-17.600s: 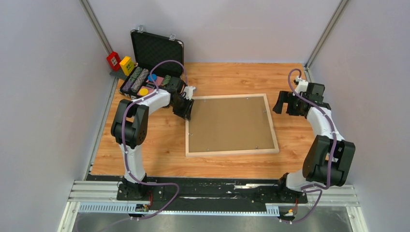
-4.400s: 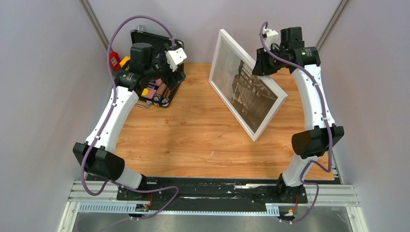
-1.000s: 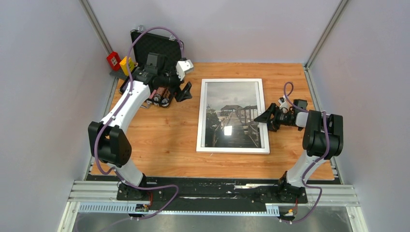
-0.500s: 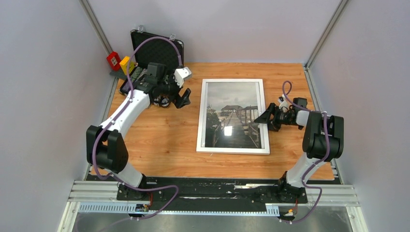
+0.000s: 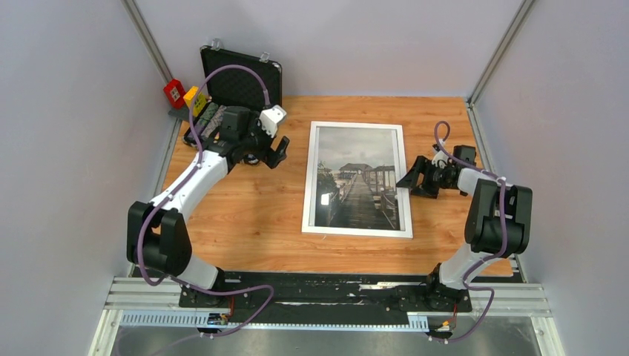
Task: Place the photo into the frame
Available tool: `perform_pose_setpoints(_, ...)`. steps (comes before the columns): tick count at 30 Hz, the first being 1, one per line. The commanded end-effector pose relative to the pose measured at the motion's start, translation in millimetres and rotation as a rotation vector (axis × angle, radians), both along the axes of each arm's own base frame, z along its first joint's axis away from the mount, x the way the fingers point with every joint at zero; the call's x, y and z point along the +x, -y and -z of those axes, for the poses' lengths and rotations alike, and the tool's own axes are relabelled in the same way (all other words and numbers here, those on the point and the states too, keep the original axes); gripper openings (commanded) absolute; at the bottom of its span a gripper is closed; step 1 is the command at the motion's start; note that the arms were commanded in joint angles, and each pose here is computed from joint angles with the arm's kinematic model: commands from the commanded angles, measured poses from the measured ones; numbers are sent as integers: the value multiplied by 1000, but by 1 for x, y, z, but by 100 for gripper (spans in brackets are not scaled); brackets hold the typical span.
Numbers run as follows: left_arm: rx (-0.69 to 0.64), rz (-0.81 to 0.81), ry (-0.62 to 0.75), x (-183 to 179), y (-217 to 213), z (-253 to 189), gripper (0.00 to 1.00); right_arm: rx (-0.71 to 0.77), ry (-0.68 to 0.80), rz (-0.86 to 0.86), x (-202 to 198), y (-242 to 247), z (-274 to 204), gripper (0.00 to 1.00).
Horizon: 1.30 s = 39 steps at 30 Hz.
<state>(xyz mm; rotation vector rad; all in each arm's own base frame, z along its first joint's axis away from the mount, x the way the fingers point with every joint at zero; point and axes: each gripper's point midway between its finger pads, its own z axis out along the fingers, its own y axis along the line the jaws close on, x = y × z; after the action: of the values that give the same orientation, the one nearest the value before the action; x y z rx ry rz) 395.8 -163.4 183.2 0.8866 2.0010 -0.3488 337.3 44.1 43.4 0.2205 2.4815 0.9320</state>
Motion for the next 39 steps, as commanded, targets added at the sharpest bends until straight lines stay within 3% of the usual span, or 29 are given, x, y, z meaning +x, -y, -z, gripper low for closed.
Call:
perform_pose_setpoints(1,-45,-92,82,4,-9,-23,100,-89,102,-1,18,14,-22,72)
perform_pose_setpoints(10,-24,-264,107,3,-36,-7,100,-194,242,33,52,33,-70,73)
perform_pose_setpoints(21,25,-498,175,17,-80,-7,100,-453,476,98,79,72,-146,78)
perform_pose_setpoints(27,4,-583,186,17,-103,-13,100,-550,577,177,72,86,-176,84)
perform_pose_setpoints(31,-12,-621,202,15,-118,-24,100,-586,642,251,60,92,-193,100)
perform_pose_setpoints(39,-54,-642,249,-10,-126,-64,100,-572,689,293,28,84,-202,100)
